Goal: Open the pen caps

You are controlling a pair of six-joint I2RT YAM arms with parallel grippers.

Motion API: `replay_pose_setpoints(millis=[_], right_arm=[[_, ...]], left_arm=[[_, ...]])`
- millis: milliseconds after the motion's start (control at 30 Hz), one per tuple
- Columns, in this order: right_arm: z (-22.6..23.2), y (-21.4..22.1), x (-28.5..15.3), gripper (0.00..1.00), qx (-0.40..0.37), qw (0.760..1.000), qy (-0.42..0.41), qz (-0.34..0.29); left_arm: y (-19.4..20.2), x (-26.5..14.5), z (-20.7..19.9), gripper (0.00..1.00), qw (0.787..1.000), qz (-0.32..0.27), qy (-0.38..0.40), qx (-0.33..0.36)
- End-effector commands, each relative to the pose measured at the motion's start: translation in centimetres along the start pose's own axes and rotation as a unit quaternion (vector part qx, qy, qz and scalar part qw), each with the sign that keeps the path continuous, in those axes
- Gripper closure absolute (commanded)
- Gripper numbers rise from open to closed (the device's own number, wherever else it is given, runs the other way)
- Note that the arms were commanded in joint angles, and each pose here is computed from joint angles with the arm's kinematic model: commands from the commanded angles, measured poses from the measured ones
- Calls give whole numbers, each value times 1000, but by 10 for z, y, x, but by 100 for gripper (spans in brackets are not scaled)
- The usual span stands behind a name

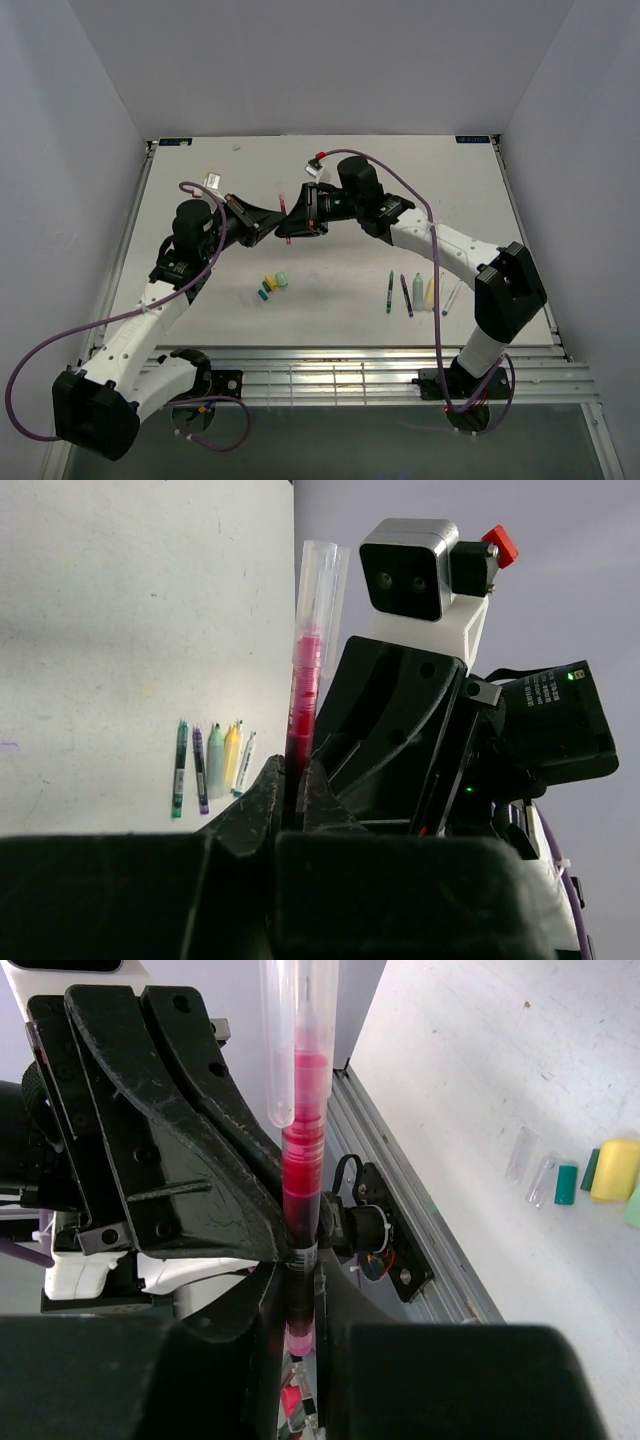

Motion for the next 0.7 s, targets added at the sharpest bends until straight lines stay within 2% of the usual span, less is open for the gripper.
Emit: replay_pose_setpoints(millis=[0, 33, 100, 167, 267, 433, 667], right_arm=[[15, -7, 2, 92, -40, 999, -17, -25], [15, -5, 1, 92, -40, 999, -14, -23], [16, 1, -6, 92, -38, 999, -5, -17], [21, 7, -14, 92, -42, 999, -3, -15], [19, 21, -23, 92, -37, 999, -4, 3], [25, 30, -31, 92, -35, 999, -34, 16], [24, 35, -30, 92, -24, 997, -70, 27]], left_arm=[[9, -6, -7, 91, 999, 47, 12, -2], [8, -6, -7, 70, 999, 49, 12, -1], [7, -4, -5, 53, 998, 67, 6, 2], [2, -3, -11, 44, 997, 72, 4, 26], [-1, -3, -14, 35, 996, 72, 3, 55], [-7, -1, -18, 35, 995, 74, 15, 68], [-4, 5, -19, 40, 988, 122, 70, 58]])
Point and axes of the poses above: each gripper's point midway between its finger pads, its own x axis out along the fingers, its own z axis along the line the jaws close on, y = z × x, the point moved 10 cm from there along -x, back along the fingers, and after that the axes turned 11 degrees about -x, right-handed, at the moved point
